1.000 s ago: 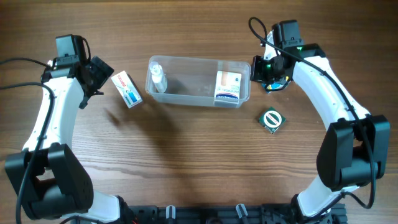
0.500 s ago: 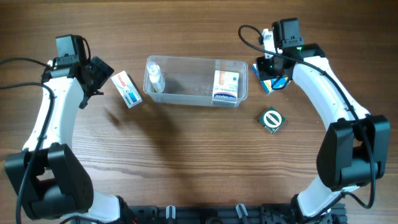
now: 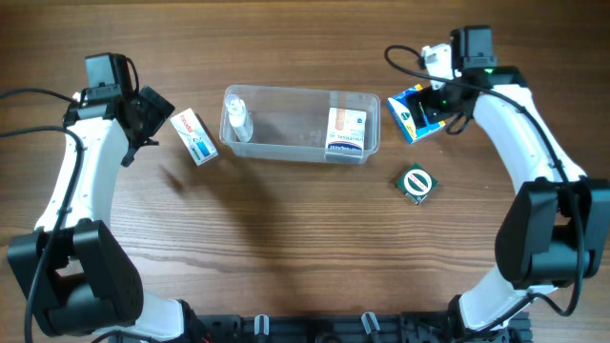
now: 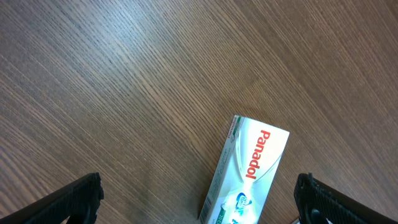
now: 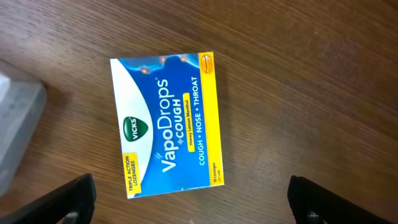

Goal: Pack container

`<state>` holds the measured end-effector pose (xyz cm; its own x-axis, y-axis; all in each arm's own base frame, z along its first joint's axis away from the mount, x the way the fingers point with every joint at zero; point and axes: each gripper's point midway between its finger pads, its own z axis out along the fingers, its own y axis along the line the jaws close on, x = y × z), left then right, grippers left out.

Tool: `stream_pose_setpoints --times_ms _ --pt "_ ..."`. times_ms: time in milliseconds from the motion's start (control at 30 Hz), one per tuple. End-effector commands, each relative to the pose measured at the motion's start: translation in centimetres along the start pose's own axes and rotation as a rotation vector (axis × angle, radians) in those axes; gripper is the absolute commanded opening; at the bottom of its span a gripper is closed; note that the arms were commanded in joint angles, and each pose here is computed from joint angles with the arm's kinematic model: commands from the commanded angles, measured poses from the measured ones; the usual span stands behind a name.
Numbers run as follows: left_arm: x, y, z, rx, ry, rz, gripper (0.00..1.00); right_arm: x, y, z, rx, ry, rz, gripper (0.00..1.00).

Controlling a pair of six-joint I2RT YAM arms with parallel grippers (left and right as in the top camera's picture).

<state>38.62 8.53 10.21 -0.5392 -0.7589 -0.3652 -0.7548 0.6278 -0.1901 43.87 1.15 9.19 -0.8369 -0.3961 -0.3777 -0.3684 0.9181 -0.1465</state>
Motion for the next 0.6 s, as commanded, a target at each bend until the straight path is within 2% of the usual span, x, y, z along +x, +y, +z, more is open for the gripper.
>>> stream_pose_setpoints --times_ms 0,400,567 --pt "-0.5 0.1 0.0 -0.01 -0.012 -0.011 1.0 -0.3 1.6 1.2 -0.102 -0.02 -0.085 1.0" --pt "-0.5 0.1 0.0 -0.01 -0.012 -0.011 1.0 1.0 2.0 6.1 -0.126 0.044 -0.035 1.0" --pt "-0.5 0.1 0.0 -0.01 -0.012 -0.011 1.0 0.6 1.9 6.5 -0.12 0.029 -0.025 1.0"
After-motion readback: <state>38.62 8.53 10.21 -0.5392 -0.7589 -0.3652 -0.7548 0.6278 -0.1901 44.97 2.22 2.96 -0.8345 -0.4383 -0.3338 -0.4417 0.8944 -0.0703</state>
